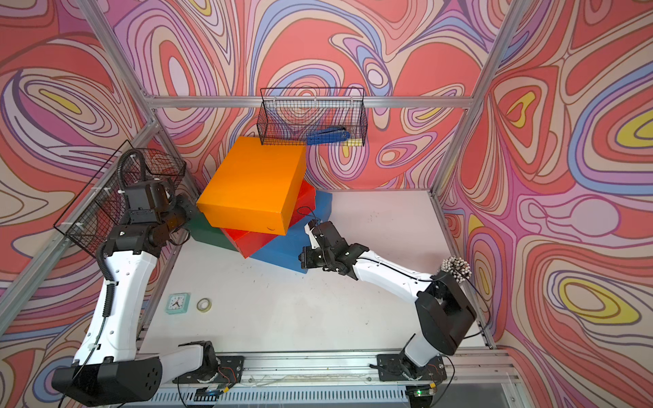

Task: Stack the shoeboxes
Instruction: Place the shoebox at the shoebox, then adjust the shoeboxes in the shoebox.

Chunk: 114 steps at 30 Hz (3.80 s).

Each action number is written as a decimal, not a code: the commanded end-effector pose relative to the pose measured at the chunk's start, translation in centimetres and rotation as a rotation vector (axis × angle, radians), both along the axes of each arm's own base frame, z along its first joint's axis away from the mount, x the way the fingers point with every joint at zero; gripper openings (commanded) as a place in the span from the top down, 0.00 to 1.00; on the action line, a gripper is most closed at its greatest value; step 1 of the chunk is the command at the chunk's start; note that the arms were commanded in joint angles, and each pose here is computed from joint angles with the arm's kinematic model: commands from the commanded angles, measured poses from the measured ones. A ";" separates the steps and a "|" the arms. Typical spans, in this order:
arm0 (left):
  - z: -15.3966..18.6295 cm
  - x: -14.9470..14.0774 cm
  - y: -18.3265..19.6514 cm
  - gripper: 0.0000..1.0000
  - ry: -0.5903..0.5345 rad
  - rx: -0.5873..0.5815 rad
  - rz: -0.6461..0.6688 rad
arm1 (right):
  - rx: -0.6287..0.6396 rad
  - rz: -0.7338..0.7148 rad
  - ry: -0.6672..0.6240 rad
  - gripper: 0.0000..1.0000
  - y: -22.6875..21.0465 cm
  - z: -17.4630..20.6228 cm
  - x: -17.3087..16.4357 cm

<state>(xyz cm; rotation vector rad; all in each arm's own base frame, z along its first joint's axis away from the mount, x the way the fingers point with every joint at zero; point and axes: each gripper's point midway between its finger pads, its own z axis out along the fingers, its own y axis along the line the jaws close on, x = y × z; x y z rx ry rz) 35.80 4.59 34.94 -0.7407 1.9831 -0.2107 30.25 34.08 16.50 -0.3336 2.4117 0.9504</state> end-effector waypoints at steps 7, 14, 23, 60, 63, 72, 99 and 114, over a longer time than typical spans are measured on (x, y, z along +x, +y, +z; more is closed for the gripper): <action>-3.1 -2.9 -1.0 1.00 0.051 -0.060 -0.011 | 0.159 -0.009 -0.019 1.00 5.2 -2.5 -1.0; -3.8 -3.5 -0.9 1.00 0.072 -0.054 -0.010 | 0.170 -0.174 -0.023 1.00 3.6 -6.2 0.2; -4.8 -3.3 -0.8 0.90 0.095 -0.046 -0.007 | 0.139 -0.418 -0.095 1.00 -5.2 -6.8 3.0; -9.5 6.3 6.0 1.00 0.156 -0.177 0.230 | 0.089 -0.417 -0.049 1.00 -9.9 -8.0 6.5; -8.9 6.4 7.1 1.00 0.132 -0.193 0.256 | 0.095 -0.413 -0.042 1.00 -9.9 -8.1 6.9; -5.8 7.1 9.3 0.99 0.045 -0.148 0.340 | 0.093 -0.413 -0.018 1.00 -9.9 -9.2 7.2; -8.5 16.8 7.9 1.00 0.049 -0.247 0.156 | 0.075 -0.428 0.030 1.00 -9.7 -11.4 8.7; -6.6 16.4 3.5 1.00 0.041 -0.201 0.044 | 0.087 -0.421 0.038 1.00 -9.7 -11.4 8.0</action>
